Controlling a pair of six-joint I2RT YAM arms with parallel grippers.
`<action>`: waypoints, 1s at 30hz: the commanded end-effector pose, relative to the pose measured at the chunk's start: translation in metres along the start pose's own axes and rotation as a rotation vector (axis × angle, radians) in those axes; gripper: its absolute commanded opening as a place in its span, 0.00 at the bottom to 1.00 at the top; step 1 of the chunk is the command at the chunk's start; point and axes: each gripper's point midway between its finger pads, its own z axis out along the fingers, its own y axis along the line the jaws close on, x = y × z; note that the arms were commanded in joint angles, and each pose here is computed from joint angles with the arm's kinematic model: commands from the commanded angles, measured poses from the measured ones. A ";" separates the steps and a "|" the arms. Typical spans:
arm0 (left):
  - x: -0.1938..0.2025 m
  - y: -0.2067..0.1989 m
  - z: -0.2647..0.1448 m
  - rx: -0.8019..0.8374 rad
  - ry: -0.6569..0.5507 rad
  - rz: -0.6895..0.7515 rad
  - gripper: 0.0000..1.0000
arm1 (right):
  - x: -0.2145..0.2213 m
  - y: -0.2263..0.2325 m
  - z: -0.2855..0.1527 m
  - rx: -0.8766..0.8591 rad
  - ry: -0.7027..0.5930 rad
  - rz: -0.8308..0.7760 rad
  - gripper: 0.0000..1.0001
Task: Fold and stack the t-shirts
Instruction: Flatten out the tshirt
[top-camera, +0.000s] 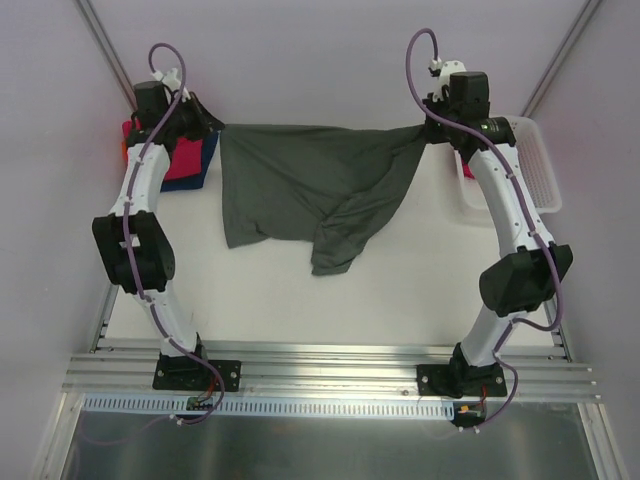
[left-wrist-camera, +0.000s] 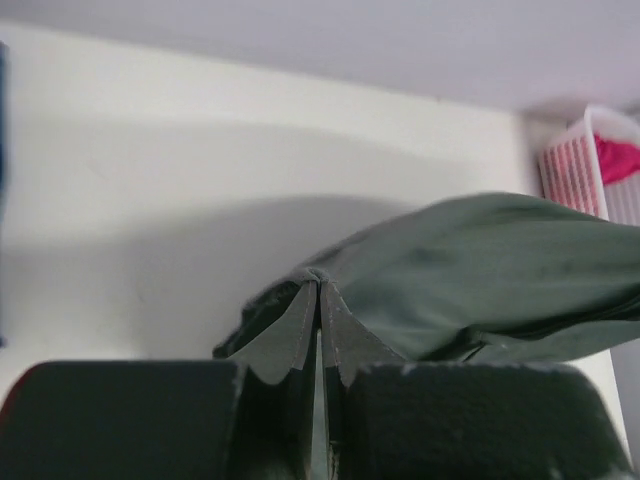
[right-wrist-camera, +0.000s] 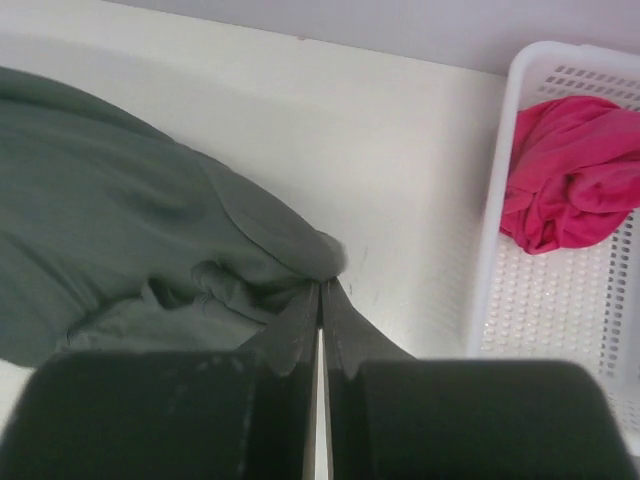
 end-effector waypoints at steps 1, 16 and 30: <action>-0.044 -0.022 -0.034 0.003 -0.117 0.102 0.00 | -0.042 -0.011 -0.012 0.028 -0.120 -0.022 0.01; -0.115 -0.091 -0.150 0.044 -0.378 0.178 0.00 | -0.071 -0.004 -0.098 -0.023 -0.266 -0.018 0.01; 0.018 -0.110 -0.188 0.194 -0.095 -0.096 0.00 | 0.067 0.062 -0.128 -0.331 0.128 0.170 0.02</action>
